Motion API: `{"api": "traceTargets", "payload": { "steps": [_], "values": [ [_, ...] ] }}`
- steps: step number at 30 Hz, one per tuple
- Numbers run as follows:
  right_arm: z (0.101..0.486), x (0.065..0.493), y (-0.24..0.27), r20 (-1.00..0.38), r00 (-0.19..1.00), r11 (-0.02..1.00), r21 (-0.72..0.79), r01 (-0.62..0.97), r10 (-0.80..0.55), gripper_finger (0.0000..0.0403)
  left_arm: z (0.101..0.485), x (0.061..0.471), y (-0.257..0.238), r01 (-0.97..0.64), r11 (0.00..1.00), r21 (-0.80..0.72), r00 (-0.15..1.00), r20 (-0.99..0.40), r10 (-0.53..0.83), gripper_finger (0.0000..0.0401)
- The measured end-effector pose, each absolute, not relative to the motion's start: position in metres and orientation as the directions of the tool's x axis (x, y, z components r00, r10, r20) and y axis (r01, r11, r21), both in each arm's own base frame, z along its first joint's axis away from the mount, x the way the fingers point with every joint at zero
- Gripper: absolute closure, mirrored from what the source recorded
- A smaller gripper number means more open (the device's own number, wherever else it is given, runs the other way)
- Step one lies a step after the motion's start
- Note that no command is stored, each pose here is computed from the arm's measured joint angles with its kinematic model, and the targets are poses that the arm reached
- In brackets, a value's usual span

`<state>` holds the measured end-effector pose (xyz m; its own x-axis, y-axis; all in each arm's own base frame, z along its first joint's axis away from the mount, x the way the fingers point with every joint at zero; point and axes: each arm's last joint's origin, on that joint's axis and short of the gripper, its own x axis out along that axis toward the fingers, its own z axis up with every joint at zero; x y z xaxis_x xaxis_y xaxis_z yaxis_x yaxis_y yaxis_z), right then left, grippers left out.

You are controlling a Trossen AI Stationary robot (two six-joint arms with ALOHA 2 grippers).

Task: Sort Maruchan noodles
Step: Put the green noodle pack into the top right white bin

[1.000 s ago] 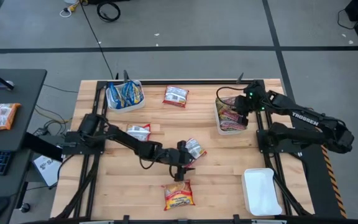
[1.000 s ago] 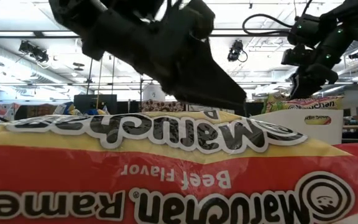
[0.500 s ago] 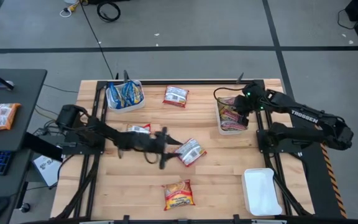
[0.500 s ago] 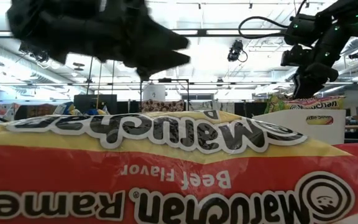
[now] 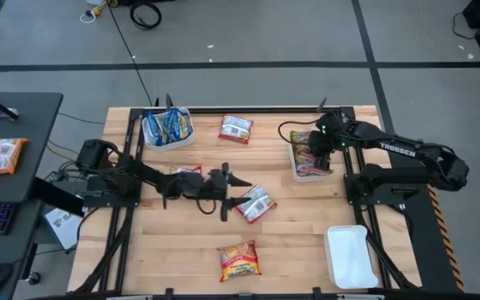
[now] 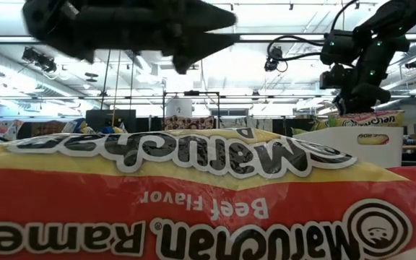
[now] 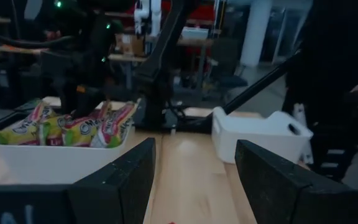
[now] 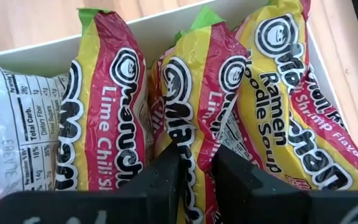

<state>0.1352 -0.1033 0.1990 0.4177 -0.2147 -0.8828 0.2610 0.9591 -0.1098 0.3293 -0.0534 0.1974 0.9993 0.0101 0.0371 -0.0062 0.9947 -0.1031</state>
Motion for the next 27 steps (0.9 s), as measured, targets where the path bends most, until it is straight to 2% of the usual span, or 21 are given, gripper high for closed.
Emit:
{"api": "traceTargets", "payload": {
  "steps": [6, 10, 16, 23, 27],
  "values": [
    [0.198, 0.134, -0.100, -0.897, 0.401, 0.962, -0.085, 0.261, -0.188, 0.0316, 0.208, 0.347, -0.052, -0.040, 0.993, -0.108, 0.997, -0.074, 0.032, 0.0174],
    [0.200, 0.134, -0.097, -0.892, 0.411, 0.965, -0.090, 0.247, -0.189, 0.0316, 0.209, 0.349, -0.049, -0.065, 0.988, -0.137, 0.995, -0.080, 0.055, 0.0174],
    [0.200, 0.135, -0.092, -0.890, 0.422, 0.973, -0.084, 0.216, -0.171, 0.0316, 0.204, 0.354, -0.025, -0.200, 0.948, -0.248, 0.979, -0.079, 0.186, 0.0174],
    [0.200, 0.137, -0.089, -0.892, 0.425, 0.981, -0.088, 0.173, -0.155, 0.0316, 0.189, 0.373, -0.015, -0.096, 0.946, -0.310, 0.995, -0.060, 0.081, 0.0175],
    [0.200, 0.138, -0.089, -0.889, 0.434, 0.984, -0.083, 0.159, -0.146, 0.0316, 0.180, 0.386, -0.018, -0.088, 0.947, -0.308, 0.995, -0.069, 0.070, 0.0175]
  ]
}}
